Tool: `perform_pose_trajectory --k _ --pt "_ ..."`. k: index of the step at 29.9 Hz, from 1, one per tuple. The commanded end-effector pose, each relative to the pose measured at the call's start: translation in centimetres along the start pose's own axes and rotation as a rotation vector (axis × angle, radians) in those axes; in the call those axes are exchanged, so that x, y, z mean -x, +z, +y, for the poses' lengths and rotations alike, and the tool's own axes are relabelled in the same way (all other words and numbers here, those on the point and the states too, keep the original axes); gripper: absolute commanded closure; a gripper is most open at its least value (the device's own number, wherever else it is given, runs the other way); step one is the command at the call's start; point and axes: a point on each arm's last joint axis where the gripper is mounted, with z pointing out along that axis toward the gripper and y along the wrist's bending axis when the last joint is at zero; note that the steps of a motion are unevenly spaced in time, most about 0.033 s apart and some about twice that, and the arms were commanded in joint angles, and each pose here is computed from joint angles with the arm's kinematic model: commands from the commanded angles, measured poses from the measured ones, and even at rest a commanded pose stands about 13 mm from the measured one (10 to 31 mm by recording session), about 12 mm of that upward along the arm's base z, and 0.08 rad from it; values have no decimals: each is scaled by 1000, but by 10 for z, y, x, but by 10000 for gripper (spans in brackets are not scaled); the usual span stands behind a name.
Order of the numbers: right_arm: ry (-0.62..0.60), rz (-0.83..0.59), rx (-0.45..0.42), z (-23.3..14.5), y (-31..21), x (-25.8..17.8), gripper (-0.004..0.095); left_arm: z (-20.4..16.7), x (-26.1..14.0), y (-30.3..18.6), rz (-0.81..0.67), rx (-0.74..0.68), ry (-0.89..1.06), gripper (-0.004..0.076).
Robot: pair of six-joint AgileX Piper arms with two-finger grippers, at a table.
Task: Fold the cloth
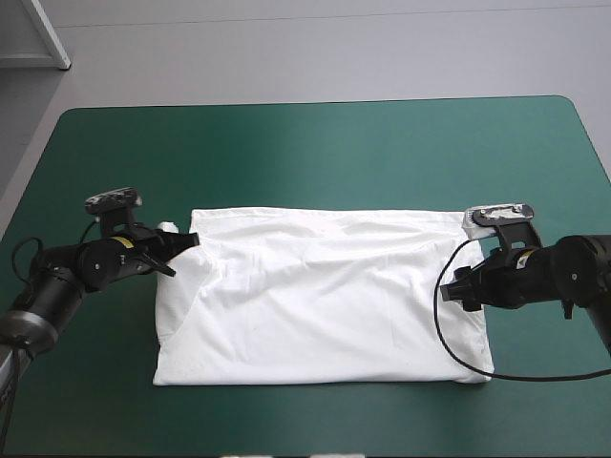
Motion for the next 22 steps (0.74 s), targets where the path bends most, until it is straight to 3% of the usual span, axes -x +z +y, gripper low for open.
perform_pose_trajectory --k 1,10,13,18,20,22 --pt "-6 -101 -10 1 -13 8 301 -32 -2 -5 -24 -142 133 734" --pt "-4 -70 -5 1 -13 6 301 -58 -37 44 176 -163 270 720" --pt "-4 -53 -2 1 -13 4 302 -55 -42 58 221 -144 282 614" --pt "-4 -39 0 2 -13 2 301 -54 -45 64 272 -131 297 288" --pt "-4 -36 0 2 -13 2 302 -57 -39 60 279 -130 323 222" --pt "-4 -24 2 2 -13 1 303 -60 -31 52 300 -126 353 216"
